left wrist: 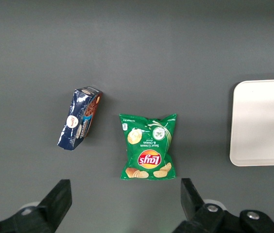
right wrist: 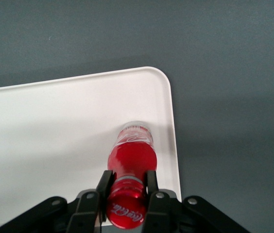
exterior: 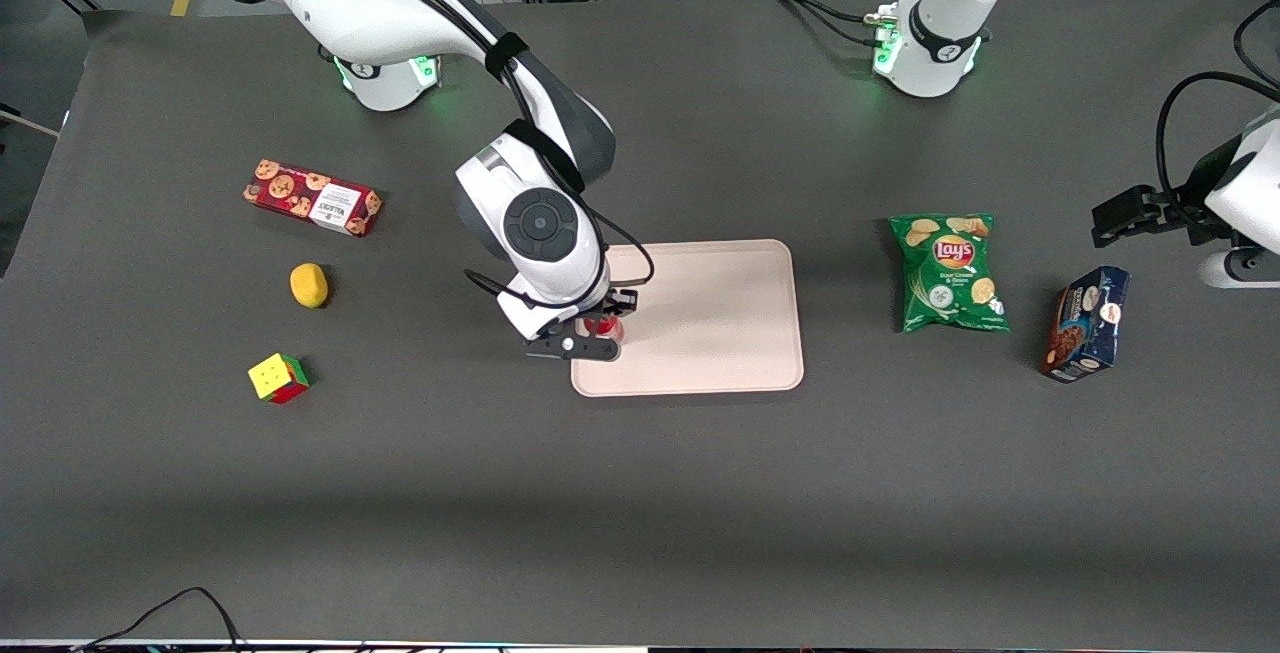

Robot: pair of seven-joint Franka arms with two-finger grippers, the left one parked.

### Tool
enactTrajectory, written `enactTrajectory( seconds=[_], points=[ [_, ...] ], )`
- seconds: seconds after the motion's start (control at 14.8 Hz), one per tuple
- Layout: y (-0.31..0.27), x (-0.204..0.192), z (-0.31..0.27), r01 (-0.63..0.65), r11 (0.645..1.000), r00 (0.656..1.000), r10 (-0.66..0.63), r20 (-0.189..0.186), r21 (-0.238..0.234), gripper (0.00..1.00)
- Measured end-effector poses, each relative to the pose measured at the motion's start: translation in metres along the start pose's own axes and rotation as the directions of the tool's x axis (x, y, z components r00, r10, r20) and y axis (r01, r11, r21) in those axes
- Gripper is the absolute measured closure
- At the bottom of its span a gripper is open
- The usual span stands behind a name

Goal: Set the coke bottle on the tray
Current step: 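Open the right gripper to release the bottle upright on the tray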

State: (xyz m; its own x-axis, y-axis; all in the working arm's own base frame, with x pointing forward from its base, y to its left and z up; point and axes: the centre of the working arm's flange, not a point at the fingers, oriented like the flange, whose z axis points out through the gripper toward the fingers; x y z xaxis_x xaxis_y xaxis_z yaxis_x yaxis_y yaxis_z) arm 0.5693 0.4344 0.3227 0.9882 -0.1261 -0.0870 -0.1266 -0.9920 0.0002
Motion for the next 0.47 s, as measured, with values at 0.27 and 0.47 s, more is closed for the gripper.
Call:
enactTrajectory(
  seconds=[0.27, 0.47],
  points=[
    [-0.0006, 0.0009, 0.0025, -0.007, 1.0, 1.0, 0.007, -0.002, 0.003, 0.64],
    [-0.0017, 0.0017, 0.0013, -0.018, 1.0, 1.0, 0.018, -0.011, 0.012, 0.4]
  ],
)
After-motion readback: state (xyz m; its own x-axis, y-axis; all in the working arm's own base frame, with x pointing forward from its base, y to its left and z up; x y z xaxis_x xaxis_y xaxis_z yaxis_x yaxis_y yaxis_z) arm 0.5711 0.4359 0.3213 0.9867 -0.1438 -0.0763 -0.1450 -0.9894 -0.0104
